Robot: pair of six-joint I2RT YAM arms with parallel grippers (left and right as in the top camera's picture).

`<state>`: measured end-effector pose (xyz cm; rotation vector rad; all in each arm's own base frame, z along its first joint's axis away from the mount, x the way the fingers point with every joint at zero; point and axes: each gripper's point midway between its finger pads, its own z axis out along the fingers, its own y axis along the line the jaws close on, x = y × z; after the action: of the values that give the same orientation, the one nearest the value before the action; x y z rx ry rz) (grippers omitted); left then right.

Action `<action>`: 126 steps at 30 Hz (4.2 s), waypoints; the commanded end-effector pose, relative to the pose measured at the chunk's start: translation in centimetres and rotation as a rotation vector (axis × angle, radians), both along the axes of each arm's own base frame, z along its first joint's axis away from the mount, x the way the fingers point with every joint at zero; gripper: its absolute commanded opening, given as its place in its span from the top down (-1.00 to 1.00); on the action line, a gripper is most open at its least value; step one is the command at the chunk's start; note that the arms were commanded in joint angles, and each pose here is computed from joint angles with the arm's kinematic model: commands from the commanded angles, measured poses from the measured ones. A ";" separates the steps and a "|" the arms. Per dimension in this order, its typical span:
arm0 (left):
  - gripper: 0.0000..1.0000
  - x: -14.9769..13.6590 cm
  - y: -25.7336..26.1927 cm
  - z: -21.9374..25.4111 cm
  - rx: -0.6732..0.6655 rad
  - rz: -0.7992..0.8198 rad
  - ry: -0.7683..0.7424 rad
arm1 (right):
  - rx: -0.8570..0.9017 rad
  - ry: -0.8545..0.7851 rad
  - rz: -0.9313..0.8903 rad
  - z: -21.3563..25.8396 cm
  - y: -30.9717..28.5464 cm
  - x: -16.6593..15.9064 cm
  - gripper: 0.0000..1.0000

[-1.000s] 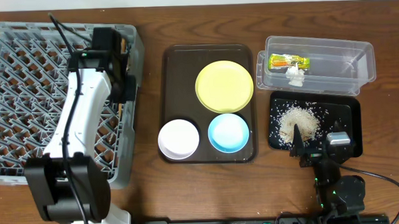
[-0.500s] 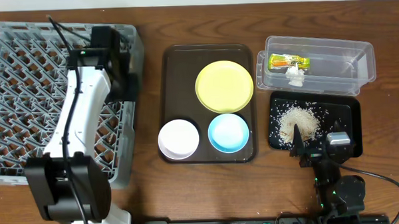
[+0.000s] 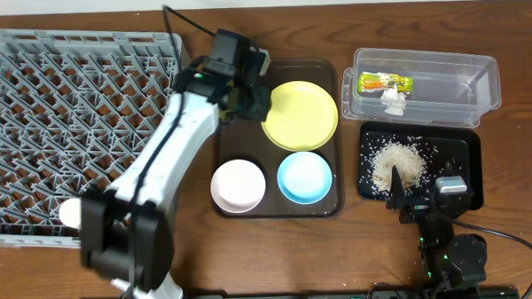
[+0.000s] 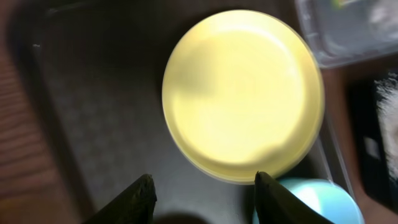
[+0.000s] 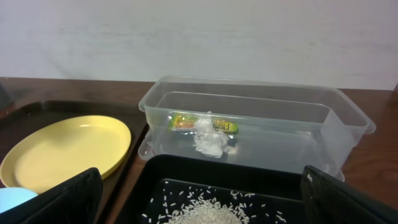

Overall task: Sort waste into correct bins and load items into the dishwasher
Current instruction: 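Grasp the yellow plate's edge with the left gripper and lift it, then carry the yellow plate into the rack, stand it upright, release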

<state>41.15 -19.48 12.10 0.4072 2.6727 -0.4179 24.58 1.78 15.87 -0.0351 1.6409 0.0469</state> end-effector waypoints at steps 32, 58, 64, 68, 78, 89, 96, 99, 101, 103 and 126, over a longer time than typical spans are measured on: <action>0.88 3.1 14.7 7.8 0.416 0.380 -0.244 | -0.008 -0.002 -0.004 -0.1 -0.1 0.0 -0.98; 0.88 -0.2 32.5 18.0 1.145 0.378 -0.311 | -0.008 -0.002 -0.004 -0.1 -0.1 0.0 -0.99; 0.88 -0.5 34.4 17.8 1.135 0.405 -0.294 | -0.007 -0.001 -0.004 -0.1 -0.1 0.0 -0.98; 0.87 -0.2 35.1 17.2 1.098 0.403 -0.296 | -0.007 -0.002 -0.004 -0.1 -0.1 0.0 -0.98; 0.88 1.1 35.0 15.4 1.106 0.371 -0.269 | -0.008 -0.002 -0.004 -0.1 -0.1 0.0 -0.99; 0.88 1.5 35.5 15.9 1.149 0.325 -0.278 | -0.007 -0.001 -0.004 -0.1 -0.1 0.0 -0.98; 0.88 2.3 37.8 15.4 1.189 0.327 -0.264 | -0.007 -0.001 -0.004 -0.1 -0.1 0.0 -0.99; 0.88 2.7 38.4 14.6 1.196 0.326 -0.248 | -0.007 -0.001 -0.004 -0.1 -0.1 0.0 -0.99; 0.88 2.8 38.9 14.1 1.216 0.301 -0.226 | -0.008 -0.002 -0.004 -0.1 -0.1 0.0 -0.98; 0.88 3.0 39.3 13.6 1.224 0.291 -0.214 | -0.008 -0.002 -0.004 -0.1 -0.1 0.0 -0.98; 0.88 3.3 40.2 12.7 1.244 0.312 -0.200 | -0.007 -0.001 -0.004 -0.1 -0.1 0.0 -0.98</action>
<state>44.72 20.67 26.30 0.3180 2.3610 1.3880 24.58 1.78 15.88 -0.0351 1.6405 0.0470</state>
